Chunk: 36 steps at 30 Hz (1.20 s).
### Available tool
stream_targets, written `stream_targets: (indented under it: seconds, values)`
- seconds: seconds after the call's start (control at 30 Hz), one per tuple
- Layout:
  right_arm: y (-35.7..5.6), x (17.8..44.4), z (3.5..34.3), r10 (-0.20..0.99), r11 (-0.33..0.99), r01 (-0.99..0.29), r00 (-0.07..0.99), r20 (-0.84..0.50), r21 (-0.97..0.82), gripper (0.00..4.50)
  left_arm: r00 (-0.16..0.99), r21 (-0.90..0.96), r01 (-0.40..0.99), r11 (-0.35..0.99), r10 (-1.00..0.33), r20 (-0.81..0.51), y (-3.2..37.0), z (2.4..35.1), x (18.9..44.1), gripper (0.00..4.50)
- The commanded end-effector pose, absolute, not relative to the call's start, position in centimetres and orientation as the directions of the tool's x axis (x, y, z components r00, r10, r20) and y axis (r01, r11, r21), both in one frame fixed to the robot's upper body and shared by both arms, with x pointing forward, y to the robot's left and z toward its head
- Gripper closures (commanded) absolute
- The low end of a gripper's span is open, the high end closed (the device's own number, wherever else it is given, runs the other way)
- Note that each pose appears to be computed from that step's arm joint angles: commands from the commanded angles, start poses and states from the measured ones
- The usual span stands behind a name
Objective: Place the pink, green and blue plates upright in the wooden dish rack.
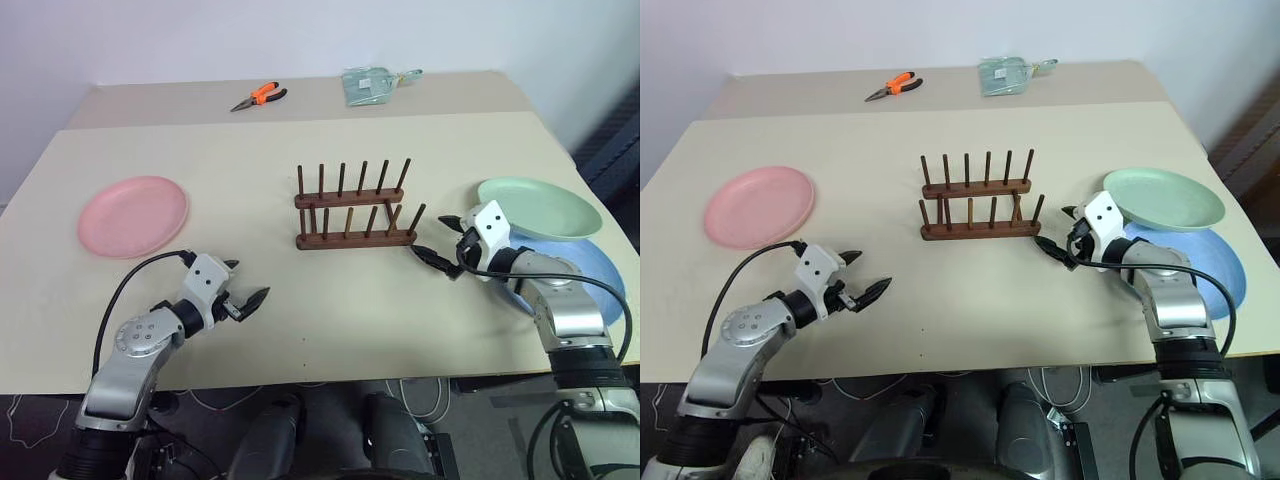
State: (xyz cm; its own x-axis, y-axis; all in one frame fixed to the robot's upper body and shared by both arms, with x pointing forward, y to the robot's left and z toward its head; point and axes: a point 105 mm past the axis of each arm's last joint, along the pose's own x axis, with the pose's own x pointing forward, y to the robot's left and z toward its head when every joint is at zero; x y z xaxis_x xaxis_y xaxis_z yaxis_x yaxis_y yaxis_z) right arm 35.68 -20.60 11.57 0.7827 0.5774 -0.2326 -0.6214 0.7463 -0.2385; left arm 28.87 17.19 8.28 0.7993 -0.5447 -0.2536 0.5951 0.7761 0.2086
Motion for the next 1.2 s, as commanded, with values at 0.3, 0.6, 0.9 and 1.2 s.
stream_targets:
  seconds: [0.3, 0.6, 0.9, 1.2]
  values:
    - [-21.1, 36.1, 12.4, 0.551, 0.750, -0.593, 0.805, -0.218, -0.294, 0.01, 0.737, 0.202, 0.675, 0.710, -0.630, -0.245, 15.7, 9.5, 30.8, 0.19]
    - [-21.5, 33.0, 12.8, 0.562, 0.742, -0.603, 0.798, -0.219, -0.294, 0.01, 0.533, 0.170, 0.846, 0.506, -0.789, -0.304, 10.4, 8.8, 36.0, 0.19]
    - [-19.7, 29.3, 12.5, 0.561, 0.744, -0.607, 0.795, -0.233, -0.279, 0.00, 0.422, 0.131, 0.906, 0.402, -0.841, -0.340, 8.4, 6.9, 37.1, 1.50]
    - [-19.0, 29.2, 12.1, 0.592, 0.703, -0.653, 0.756, -0.278, -0.281, 0.00, 0.338, 0.141, 0.941, 0.309, -0.894, -0.295, 7.9, 7.7, 35.2, 3.77]
